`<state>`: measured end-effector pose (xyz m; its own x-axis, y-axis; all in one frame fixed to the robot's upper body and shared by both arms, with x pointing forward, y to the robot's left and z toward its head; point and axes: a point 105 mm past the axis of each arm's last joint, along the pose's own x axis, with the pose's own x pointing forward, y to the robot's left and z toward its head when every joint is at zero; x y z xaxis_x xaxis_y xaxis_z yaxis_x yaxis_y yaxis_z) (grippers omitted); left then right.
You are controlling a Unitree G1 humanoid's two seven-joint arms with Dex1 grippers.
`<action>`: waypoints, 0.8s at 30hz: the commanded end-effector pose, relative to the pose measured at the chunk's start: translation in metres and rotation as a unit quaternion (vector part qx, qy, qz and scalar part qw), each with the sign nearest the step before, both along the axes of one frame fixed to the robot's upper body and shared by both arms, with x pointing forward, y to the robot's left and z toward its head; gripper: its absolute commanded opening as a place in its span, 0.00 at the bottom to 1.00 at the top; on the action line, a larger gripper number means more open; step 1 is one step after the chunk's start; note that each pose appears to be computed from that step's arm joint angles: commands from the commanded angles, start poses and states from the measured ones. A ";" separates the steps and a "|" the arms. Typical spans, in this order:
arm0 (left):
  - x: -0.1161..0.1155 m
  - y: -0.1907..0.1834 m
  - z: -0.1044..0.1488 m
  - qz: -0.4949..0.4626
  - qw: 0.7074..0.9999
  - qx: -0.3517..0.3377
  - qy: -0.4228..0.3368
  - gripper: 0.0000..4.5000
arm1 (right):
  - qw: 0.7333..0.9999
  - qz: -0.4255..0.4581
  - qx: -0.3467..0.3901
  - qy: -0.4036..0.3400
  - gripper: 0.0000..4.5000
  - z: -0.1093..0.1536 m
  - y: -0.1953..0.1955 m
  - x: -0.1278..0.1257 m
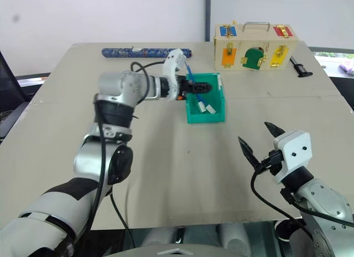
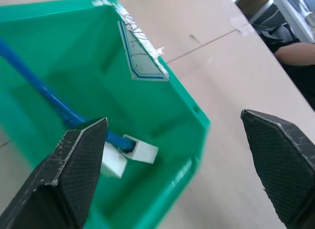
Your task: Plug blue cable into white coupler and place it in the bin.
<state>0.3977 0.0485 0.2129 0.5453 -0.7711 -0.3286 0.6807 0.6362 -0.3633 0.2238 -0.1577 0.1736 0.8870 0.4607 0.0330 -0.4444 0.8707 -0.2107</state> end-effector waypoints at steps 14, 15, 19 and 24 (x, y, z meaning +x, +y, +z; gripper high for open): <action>-0.118 0.078 -0.051 -0.105 0.964 -0.005 -0.244 0.99 | 0.997 0.040 -0.059 0.011 0.88 -0.004 -0.033 -0.005; -0.123 0.083 -0.058 -0.104 0.966 0.004 -0.238 0.99 | 0.997 0.042 -0.064 0.018 0.88 -0.007 -0.038 -0.006; -0.139 0.104 -0.077 -0.094 0.971 0.028 -0.217 0.99 | 0.995 0.042 -0.088 0.037 0.88 -0.015 -0.054 -0.015; -0.153 0.140 -0.096 -0.067 0.978 0.064 -0.187 0.99 | 0.991 0.022 -0.111 0.070 0.88 -0.025 -0.078 -0.030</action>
<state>0.2448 0.1828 0.1051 0.5302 -0.8097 -0.2514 0.8302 0.5560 -0.0399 0.1962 -0.2310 0.1372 0.8478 0.4825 -0.2203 -0.5287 0.8017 -0.2790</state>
